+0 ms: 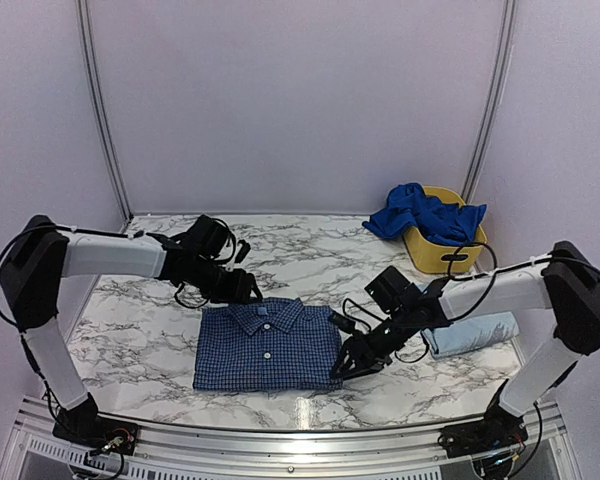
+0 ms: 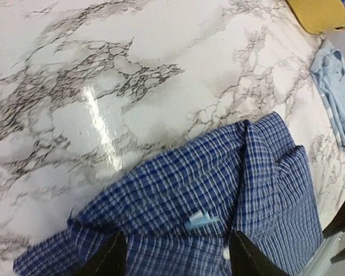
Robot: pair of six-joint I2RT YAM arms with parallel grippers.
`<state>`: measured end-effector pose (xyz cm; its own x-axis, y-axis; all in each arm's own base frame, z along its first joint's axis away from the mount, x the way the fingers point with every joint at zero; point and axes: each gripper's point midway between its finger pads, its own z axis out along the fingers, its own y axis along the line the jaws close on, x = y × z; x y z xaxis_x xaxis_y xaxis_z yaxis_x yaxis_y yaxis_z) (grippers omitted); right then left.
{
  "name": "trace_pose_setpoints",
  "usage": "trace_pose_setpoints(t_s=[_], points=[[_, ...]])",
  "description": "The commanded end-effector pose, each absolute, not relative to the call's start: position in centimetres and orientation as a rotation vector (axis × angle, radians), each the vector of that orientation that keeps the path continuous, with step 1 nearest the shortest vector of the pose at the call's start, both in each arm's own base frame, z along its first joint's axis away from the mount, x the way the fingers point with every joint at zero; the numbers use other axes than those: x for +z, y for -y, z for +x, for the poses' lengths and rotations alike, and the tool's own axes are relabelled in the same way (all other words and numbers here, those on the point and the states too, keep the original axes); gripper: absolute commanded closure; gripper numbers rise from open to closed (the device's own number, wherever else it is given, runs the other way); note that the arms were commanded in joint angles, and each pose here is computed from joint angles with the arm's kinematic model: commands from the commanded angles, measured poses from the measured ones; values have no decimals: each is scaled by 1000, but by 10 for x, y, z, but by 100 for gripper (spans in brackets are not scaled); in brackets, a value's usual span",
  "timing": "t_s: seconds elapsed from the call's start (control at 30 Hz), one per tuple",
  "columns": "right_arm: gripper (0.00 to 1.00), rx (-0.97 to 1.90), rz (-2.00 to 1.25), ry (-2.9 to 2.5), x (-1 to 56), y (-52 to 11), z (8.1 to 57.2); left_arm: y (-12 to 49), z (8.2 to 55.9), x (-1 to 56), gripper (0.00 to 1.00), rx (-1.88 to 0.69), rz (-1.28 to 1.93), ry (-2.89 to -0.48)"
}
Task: Fold and stack the mixed laundry pile
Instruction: Adjust the square-folded shirt at the center of the board.
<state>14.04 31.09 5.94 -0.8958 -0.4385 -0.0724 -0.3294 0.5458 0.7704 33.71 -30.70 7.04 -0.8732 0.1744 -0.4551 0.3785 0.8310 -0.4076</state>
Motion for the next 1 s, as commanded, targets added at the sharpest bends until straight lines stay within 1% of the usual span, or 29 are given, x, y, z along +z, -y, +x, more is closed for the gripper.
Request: trace_pose_setpoints(t_s=[0.0, 0.07, 0.17, 0.4, 0.57, 0.73, 0.83, 0.97], points=[[60, -1473, 708, 2806, 130, -309, 195, 266, 320, 115, 36, -772, 320, -2555], [60, -1462, 672, 2896, 132, -300, 219, 243, 312, 109, 36, -764, 244, -2575], [62, -1365, 633, 2974, 121, -294, 249, 219, 296, 93, 37, -749, 160, -2620], [64, -1280, 654, 3022, 100, -309, 290, 194, 284, 67, 37, -722, 33, -2670], [61, -1235, 685, 3015, 84, -317, 305, 191, 282, 53, 37, -719, 2, -2701], [62, -1237, 688, 2992, 72, -322, 310, 194, 286, 47, 39, -729, 3, -2706], [66, -1238, 685, 2983, 68, -324, 312, 198, 290, 46, 43, -740, 13, -2704], [68, -1236, 681, 2966, 62, -324, 310, 204, 296, 47, 51, -765, 26, -2700]])
